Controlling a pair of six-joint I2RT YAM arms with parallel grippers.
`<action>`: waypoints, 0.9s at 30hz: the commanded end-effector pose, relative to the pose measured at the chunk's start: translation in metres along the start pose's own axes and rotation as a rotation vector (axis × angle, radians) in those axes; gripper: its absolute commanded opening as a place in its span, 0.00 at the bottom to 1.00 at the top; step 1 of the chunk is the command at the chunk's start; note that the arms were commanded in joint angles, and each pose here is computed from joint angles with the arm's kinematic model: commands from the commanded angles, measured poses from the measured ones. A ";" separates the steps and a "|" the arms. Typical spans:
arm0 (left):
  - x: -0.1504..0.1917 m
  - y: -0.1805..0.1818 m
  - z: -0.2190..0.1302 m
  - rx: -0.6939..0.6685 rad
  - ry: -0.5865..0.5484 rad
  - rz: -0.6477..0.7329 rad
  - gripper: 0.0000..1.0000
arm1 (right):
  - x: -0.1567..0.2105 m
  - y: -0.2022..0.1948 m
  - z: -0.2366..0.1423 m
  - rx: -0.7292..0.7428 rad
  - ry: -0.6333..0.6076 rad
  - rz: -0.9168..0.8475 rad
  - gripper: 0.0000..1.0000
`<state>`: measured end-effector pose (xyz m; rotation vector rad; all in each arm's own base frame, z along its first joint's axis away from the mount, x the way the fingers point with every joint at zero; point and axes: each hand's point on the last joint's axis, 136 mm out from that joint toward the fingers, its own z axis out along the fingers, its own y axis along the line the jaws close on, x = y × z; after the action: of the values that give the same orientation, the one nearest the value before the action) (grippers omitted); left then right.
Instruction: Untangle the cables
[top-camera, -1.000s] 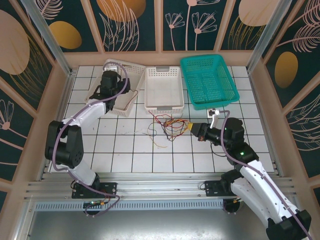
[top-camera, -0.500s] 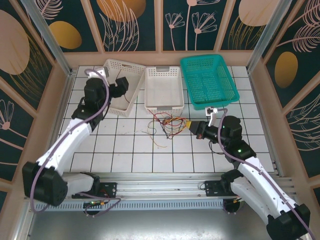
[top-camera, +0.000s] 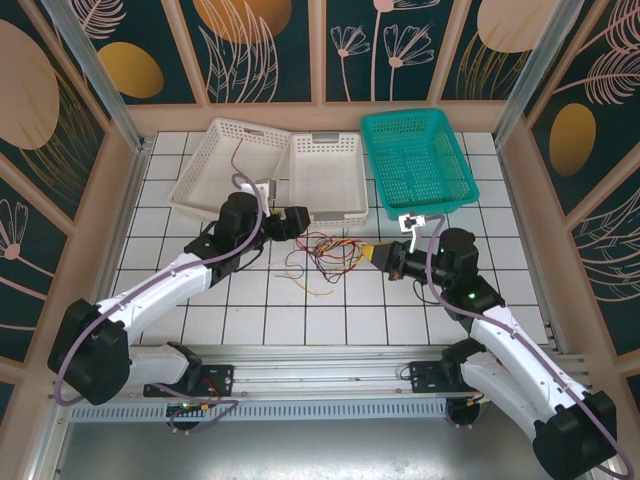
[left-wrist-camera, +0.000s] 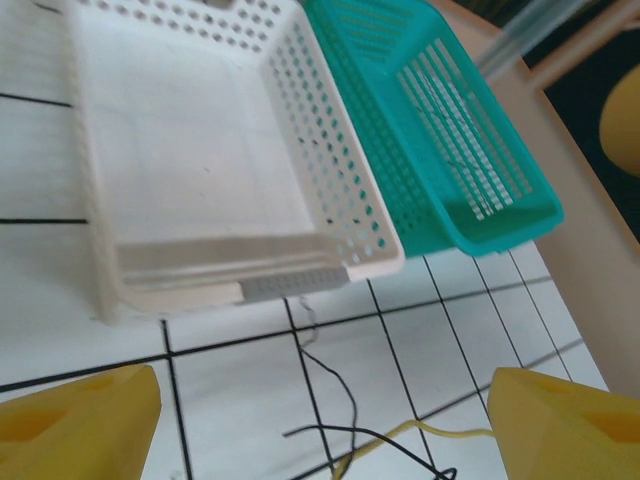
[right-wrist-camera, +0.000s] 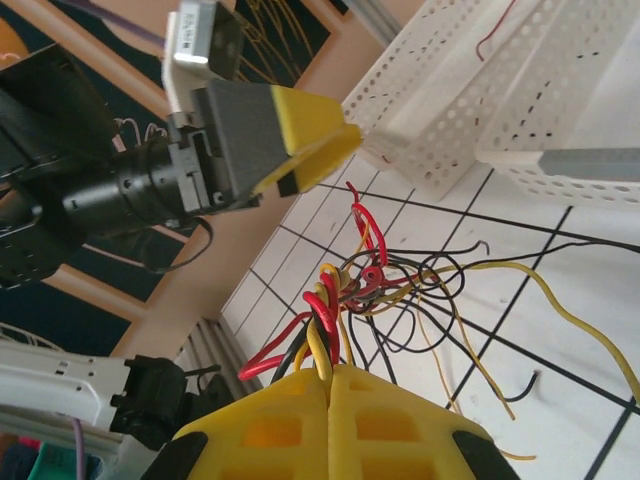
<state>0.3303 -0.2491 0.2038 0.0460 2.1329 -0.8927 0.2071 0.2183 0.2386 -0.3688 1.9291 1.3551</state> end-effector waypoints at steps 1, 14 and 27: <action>-0.011 -0.033 -0.002 0.125 -0.011 0.042 0.84 | 0.000 0.013 0.001 -0.067 -0.004 -0.071 0.00; 0.044 -0.058 -0.030 0.353 0.178 0.182 0.70 | 0.001 0.017 0.005 -0.080 0.018 -0.075 0.00; 0.092 -0.053 -0.033 0.335 0.353 0.250 0.54 | -0.001 0.017 0.004 -0.068 0.011 -0.079 0.00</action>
<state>0.2429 -0.2857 0.1944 0.5798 2.1681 -1.1308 0.2008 0.2261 0.2322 -0.4325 1.9379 1.3778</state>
